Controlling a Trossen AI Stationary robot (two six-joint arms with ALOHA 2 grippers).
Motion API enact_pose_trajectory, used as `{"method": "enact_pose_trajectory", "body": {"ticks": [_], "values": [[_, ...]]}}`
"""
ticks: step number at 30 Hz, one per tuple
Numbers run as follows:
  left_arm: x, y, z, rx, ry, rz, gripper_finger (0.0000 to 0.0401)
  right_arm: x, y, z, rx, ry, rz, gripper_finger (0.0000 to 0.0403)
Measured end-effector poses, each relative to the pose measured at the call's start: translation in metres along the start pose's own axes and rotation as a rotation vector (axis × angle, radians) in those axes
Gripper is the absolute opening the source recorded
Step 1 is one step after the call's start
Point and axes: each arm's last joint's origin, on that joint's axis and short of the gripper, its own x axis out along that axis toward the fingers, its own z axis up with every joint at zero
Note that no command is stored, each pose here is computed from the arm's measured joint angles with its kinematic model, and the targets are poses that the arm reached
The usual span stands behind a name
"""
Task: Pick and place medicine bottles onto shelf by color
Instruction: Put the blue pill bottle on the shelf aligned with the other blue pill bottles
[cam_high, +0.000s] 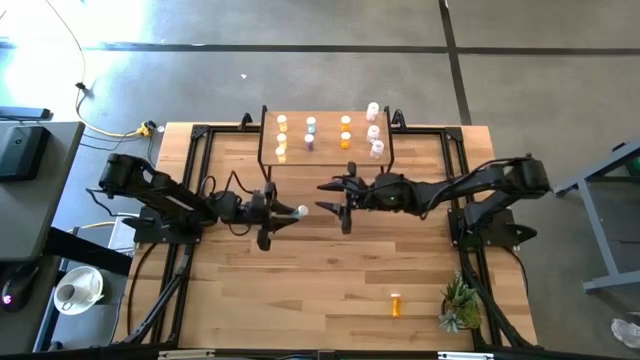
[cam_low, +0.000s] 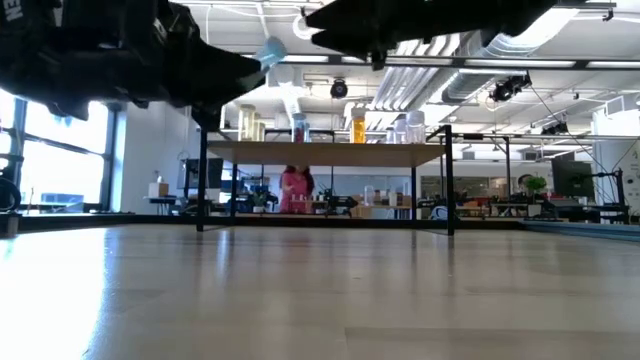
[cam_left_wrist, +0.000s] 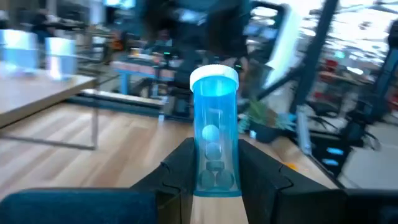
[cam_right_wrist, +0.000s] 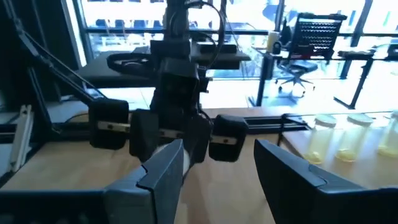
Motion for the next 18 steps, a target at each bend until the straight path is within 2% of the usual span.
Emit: {"method": "enact_pose_trajectory", "body": {"ticks": [2, 9, 18], "values": [[0.001, -0.002, 0.001, 0.02, 0.001, -0.032, 0.0088, 0.005, 0.002, -0.006, 0.0, -0.006, 0.025, 0.0188], [0.001, -0.004, 0.0, 0.068, 0.002, -0.042, 0.0088, 0.022, 0.007, -0.022, -0.021, -0.088, 0.14, 0.0188], [0.001, -0.004, 0.001, 0.068, -0.001, -0.043, 0.0088, 0.04, 0.011, -0.026, 0.001, -0.082, 0.188, 0.0188]]}}
